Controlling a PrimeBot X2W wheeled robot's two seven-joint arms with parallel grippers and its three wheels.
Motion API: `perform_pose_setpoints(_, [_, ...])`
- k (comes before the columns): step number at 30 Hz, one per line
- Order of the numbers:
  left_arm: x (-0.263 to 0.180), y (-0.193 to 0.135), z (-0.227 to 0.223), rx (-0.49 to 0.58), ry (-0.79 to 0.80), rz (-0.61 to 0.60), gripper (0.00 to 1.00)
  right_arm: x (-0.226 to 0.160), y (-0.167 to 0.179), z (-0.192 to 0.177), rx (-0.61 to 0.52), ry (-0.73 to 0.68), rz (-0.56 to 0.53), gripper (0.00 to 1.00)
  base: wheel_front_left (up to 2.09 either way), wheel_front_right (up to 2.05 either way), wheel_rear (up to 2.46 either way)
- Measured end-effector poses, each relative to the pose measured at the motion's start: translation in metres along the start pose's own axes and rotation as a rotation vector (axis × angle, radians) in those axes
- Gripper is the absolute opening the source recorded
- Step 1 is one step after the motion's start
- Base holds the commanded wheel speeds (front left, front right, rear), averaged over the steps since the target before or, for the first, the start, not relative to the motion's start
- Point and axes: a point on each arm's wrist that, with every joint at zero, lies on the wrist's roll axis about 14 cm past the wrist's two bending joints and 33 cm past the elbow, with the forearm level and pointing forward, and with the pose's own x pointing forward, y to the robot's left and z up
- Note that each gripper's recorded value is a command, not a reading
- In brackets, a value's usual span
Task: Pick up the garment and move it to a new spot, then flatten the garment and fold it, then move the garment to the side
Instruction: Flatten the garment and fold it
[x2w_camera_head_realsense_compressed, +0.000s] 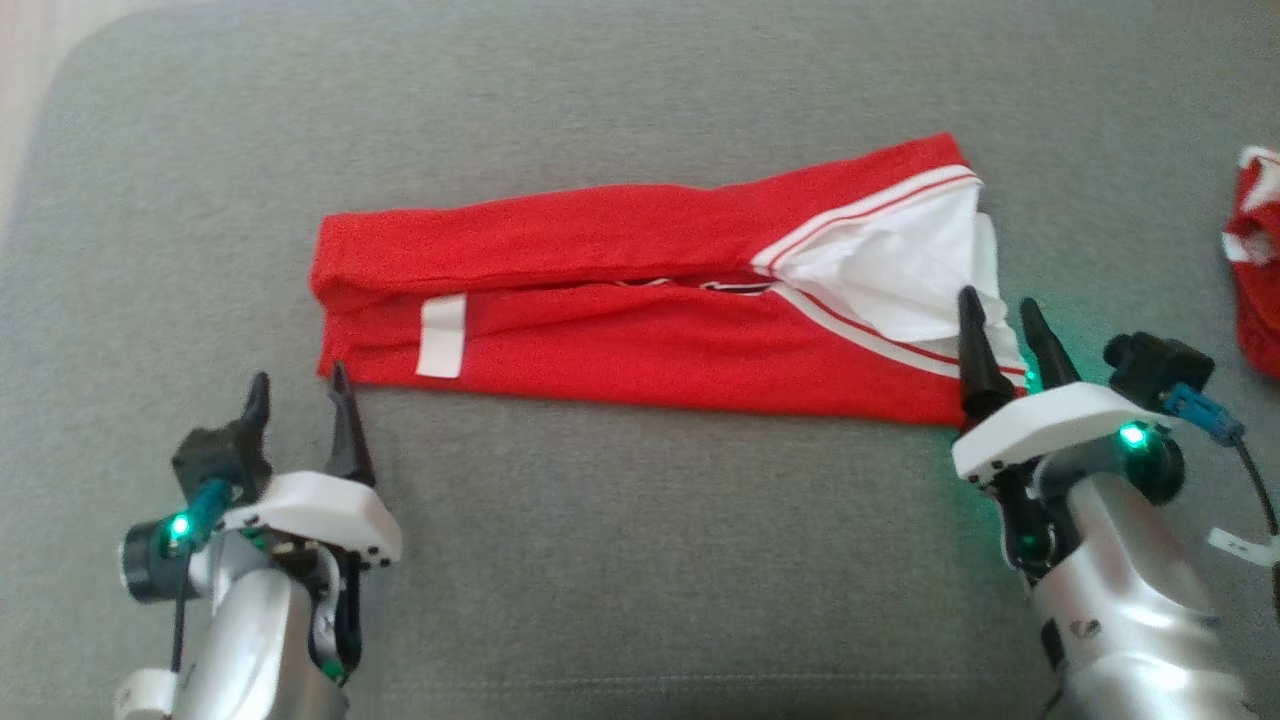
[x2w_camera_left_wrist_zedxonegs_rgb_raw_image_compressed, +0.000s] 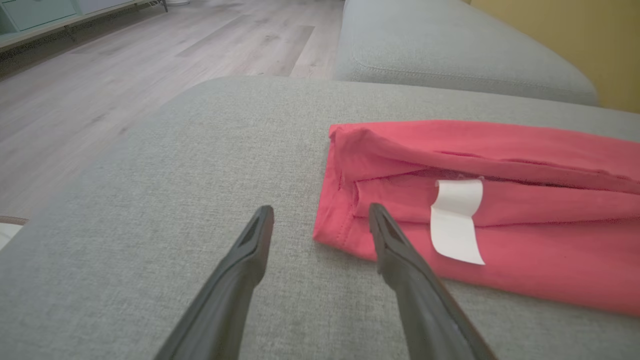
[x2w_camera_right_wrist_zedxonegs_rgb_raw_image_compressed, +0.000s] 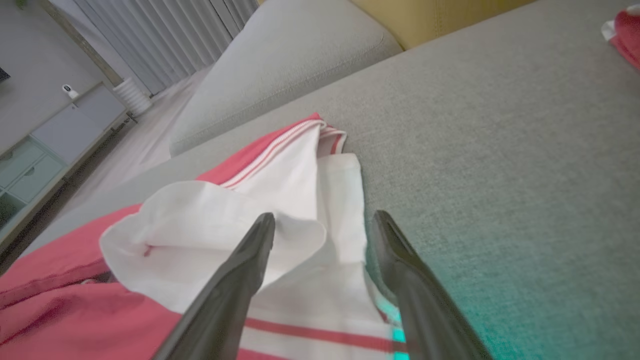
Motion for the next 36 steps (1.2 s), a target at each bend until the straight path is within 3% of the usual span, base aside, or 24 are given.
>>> perform_pose_setpoints(8, [-0.019, 0.01, 0.008, -0.026, -0.029, 0.01, 1.0, 0.025, 0.001, -0.011, -0.067, 0.085, -0.013, 1.0, 0.0, 0.0, 0.0])
perform_pose_setpoints(10, [-0.026, 0.008, 0.006, -0.03, -0.026, -0.002, 1.0, 0.03, 0.007, -0.018, -0.06, 0.117, -0.009, 0.82, 0.0, 0.0, 0.0])
perform_pose_setpoints(11, [-0.028, 0.008, 0.006, -0.046, -0.026, 0.002, 1.0, 0.031, 0.009, -0.023, -0.063, 0.135, -0.006, 0.6, 0.0, 0.0, 0.0])
perform_pose_setpoints(12, [-0.029, 0.007, 0.007, -0.061, -0.03, 0.005, 1.0, 0.032, 0.01, -0.026, -0.063, 0.149, -0.004, 0.51, 0.0, 0.0, 0.0])
perform_pose_setpoints(15, [-0.031, 0.007, 0.011, -0.071, -0.044, 0.013, 1.0, 0.035, 0.013, -0.03, -0.072, 0.169, 0.001, 0.41, 0.0, 0.0, 0.0])
perform_pose_setpoints(16, [-0.031, 0.007, 0.011, -0.071, -0.044, 0.013, 1.0, 0.035, 0.013, -0.03, -0.072, 0.169, 0.001, 0.05, 0.0, 0.0, 0.0])
perform_pose_setpoints(17, [-0.031, 0.005, 0.012, -0.071, -0.045, 0.007, 1.0, 0.035, 0.013, -0.03, -0.068, 0.171, -0.002, 0.0, 0.0, 0.0, 0.0])
perform_pose_setpoints(26, [-0.027, -0.019, 0.017, -0.076, -0.058, -0.058, 1.0, 0.025, 0.008, -0.019, -0.055, 0.116, -0.021, 0.0, 0.0, 0.0, 0.0])
perform_pose_setpoints(32, [-0.027, -0.049, 0.018, -0.087, -0.053, -0.144, 1.0, 0.018, -0.038, 0.027, -0.128, 0.007, -0.095, 0.0, 0.0, 0.0, 0.0])
perform_pose_setpoints(36, [-0.028, -0.06, 0.016, -0.095, -0.046, -0.177, 1.0, 0.026, -0.017, 0.057, -0.17, -0.076, -0.027, 0.0, 0.0, 0.0, 0.0])
